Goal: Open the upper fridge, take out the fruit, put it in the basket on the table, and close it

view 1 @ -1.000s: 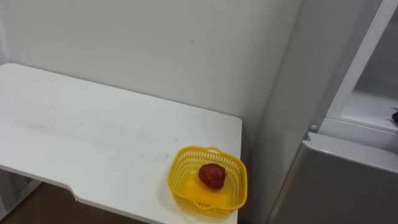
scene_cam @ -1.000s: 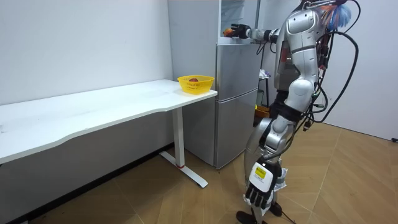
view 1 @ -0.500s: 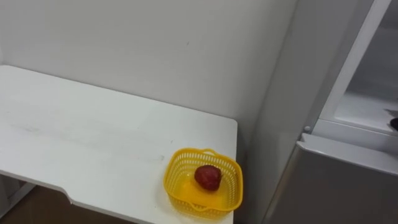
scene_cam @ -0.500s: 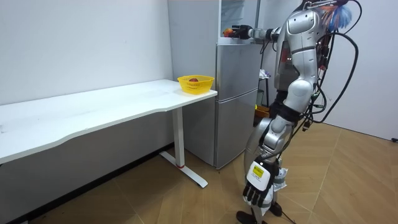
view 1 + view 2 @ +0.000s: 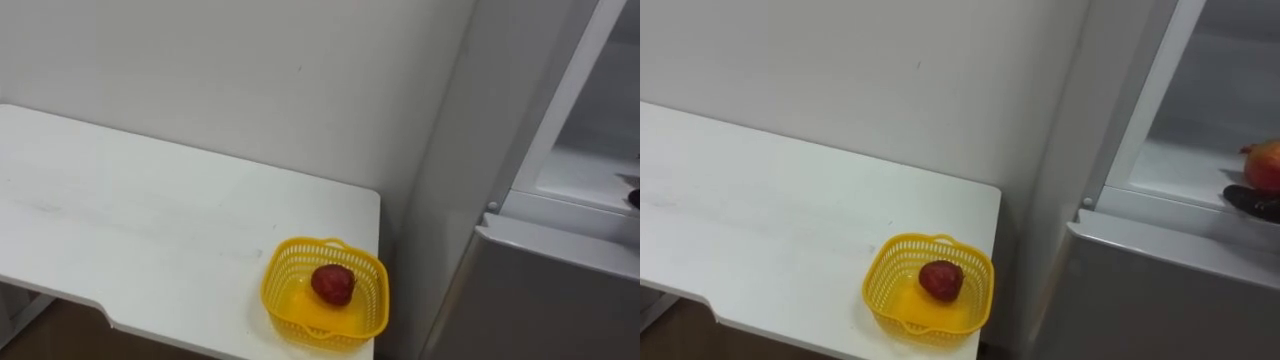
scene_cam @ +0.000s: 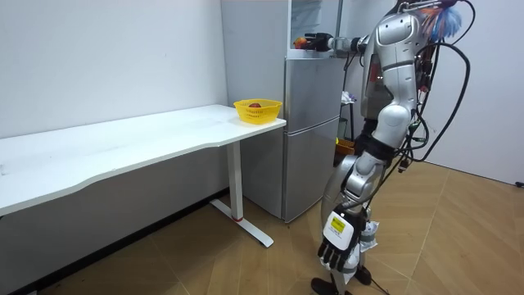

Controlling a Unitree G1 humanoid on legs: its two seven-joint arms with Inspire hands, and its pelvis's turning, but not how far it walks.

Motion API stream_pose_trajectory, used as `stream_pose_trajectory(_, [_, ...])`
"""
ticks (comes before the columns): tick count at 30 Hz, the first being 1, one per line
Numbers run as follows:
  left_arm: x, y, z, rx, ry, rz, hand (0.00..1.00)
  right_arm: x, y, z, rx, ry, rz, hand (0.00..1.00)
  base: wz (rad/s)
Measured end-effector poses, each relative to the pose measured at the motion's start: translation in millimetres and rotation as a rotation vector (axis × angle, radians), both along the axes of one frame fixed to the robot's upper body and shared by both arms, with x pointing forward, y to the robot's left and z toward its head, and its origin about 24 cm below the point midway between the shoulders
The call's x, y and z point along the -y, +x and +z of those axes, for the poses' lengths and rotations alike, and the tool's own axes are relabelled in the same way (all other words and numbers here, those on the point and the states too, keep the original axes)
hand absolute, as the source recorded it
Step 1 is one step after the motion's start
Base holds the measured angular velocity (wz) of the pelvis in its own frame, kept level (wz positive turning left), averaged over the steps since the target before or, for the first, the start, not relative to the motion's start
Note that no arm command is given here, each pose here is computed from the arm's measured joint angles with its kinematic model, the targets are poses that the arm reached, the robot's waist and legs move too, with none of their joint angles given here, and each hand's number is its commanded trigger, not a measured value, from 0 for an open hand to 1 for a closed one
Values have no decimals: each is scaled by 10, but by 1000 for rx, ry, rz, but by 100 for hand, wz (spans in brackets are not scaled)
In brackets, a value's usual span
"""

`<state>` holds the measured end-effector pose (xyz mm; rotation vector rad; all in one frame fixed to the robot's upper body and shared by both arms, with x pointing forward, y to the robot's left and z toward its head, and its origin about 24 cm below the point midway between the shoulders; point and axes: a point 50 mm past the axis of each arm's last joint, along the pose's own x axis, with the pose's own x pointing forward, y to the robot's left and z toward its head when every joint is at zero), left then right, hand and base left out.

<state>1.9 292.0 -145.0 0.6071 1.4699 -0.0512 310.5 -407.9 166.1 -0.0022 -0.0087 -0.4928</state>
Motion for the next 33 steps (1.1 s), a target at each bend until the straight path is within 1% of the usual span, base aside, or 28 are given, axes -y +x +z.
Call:
stream_pose_trajectory(1, [-6,11,3,2,0,-1,0,0,0,1,1,0,0,97,0])
stream_pose_trajectory(2, [-15,26,6,5,2,-3,0,0,0,1,1,-1,0,100,0])
stream_pose_trajectory(11, [-85,65,36,12,10,-14,0,16,-11,18,-1,-22,-7,100,-6])
stream_pose_trajectory(22, [-92,58,38,10,12,-14,0,38,-7,70,13,-21,-50,100,0])
stream_pose_trajectory(23, [-94,49,38,7,13,-13,0,35,-3,75,13,-23,-49,71,0])
stream_pose_trajectory(24, [-95,45,38,5,13,-11,0,34,-3,75,12,-26,-49,60,0])
stream_pose_trajectory(25, [-97,40,37,2,13,-9,0,32,-2,75,7,-34,-46,0,0])
stream_pose_trajectory(33, [-107,56,41,6,16,-2,0,27,2,73,-6,-52,-37,0,0])
